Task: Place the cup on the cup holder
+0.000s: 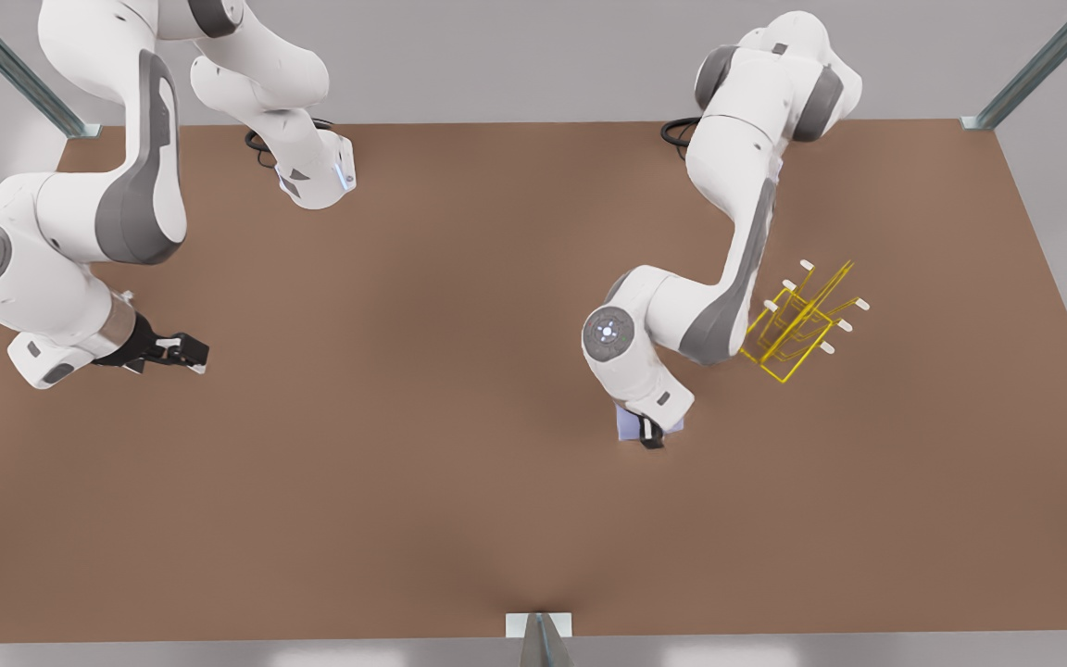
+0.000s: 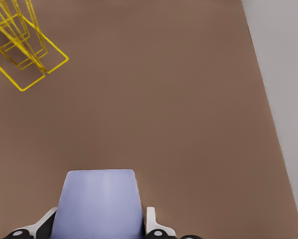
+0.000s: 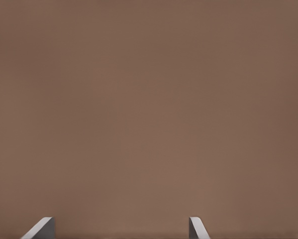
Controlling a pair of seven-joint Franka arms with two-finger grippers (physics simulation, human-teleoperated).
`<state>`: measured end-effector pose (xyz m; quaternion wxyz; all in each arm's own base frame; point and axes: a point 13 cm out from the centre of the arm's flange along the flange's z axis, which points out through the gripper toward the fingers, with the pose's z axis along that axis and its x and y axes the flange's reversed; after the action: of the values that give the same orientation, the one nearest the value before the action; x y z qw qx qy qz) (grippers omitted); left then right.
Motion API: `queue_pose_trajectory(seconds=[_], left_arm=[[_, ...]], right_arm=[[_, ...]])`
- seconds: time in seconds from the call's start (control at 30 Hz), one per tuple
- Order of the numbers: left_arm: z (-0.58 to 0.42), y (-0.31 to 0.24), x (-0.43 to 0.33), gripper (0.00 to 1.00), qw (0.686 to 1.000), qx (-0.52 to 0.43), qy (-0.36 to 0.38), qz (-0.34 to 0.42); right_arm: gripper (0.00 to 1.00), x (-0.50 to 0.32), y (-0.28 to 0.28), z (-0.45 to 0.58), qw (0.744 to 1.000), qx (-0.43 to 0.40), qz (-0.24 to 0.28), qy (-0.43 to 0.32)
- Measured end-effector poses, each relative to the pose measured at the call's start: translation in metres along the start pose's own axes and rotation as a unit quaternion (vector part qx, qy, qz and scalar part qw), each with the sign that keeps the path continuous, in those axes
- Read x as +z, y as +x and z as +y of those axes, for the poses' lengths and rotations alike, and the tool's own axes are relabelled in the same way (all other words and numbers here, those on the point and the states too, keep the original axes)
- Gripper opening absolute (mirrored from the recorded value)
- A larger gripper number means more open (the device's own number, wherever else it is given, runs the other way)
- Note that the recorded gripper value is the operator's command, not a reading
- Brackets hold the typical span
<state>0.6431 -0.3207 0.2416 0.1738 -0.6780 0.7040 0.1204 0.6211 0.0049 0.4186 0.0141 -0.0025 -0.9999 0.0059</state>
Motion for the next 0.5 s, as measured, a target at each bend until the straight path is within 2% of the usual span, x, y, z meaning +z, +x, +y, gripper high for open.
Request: queue_pose_trajectory(seconds=[0.1,0.27,0.5], left_arm=[[0.041,-0.002,0.000,0.83,0.990,0.063,-0.017,-0.122],[0.076,-0.045,-0.001,0.84,0.939,0.098,-0.046,-0.326],[0.119,-0.075,-0.020,0.84,0.881,0.087,-0.093,-0.456]], right_arm=[[1.00,0.000,0.000,0.002,1.000,-0.002,0.001,0.000],[1.00,0.001,0.001,0.001,1.000,-0.001,0.002,0.000],[1.00,0.001,0.001,0.000,1.000,0.001,0.003,-0.001]])
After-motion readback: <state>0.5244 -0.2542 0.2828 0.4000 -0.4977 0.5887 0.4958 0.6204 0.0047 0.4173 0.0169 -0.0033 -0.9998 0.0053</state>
